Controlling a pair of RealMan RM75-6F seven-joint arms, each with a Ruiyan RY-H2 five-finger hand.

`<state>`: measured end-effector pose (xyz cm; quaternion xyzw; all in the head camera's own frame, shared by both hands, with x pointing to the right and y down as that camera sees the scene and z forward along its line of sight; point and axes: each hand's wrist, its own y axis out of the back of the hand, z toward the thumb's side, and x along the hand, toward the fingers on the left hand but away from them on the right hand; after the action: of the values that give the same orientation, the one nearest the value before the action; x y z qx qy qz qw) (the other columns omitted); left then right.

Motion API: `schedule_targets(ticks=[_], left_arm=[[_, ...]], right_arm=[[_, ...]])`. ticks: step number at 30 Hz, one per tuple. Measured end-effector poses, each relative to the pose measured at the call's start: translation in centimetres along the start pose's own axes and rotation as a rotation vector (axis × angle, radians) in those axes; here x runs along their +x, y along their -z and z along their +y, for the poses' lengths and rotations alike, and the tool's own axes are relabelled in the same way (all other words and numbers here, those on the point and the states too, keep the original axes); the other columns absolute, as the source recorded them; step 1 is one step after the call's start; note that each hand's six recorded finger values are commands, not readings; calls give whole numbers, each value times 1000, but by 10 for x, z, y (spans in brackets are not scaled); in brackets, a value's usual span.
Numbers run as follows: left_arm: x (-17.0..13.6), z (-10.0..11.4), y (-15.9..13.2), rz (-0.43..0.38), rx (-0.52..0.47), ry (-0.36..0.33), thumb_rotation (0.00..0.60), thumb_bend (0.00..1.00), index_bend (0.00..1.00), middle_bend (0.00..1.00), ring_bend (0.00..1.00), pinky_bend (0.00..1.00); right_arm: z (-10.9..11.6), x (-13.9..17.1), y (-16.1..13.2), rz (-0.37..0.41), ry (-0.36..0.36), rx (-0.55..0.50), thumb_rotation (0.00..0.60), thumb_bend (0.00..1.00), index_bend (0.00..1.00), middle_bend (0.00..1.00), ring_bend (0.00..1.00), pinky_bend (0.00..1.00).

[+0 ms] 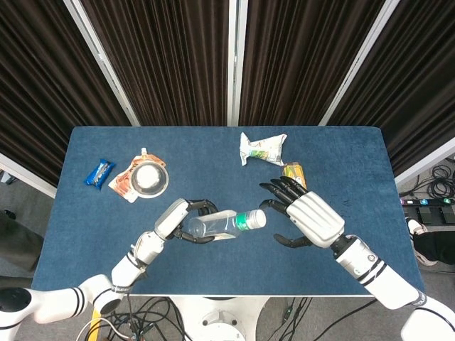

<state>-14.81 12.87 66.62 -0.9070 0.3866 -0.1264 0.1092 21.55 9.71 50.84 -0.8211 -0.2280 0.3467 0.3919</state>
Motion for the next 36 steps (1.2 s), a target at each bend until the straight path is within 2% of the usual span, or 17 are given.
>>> schedule_targets(ticks=[5, 14, 32, 36], left_arm=[[0, -2, -1, -3, 1, 1, 600, 379, 619, 596, 523, 577], [-2, 2, -1, -1, 5, -5, 600, 379, 620, 596, 523, 577], [1, 1, 3, 12, -4, -5, 600, 379, 620, 596, 523, 577], [1, 0, 3, 12, -4, -3, 600, 379, 620, 596, 523, 577]], right_arm=[[2, 1, -12, 36, 12, 25, 549, 204, 275, 62, 0, 0], [-6, 4, -3, -1, -19, 16, 548, 205, 275, 62, 0, 0], [-11, 12, -21, 68, -29, 31, 547, 205, 275, 64, 0, 0], [-8, 14, -22, 74, -13, 29, 546, 206, 275, 65, 0, 0]])
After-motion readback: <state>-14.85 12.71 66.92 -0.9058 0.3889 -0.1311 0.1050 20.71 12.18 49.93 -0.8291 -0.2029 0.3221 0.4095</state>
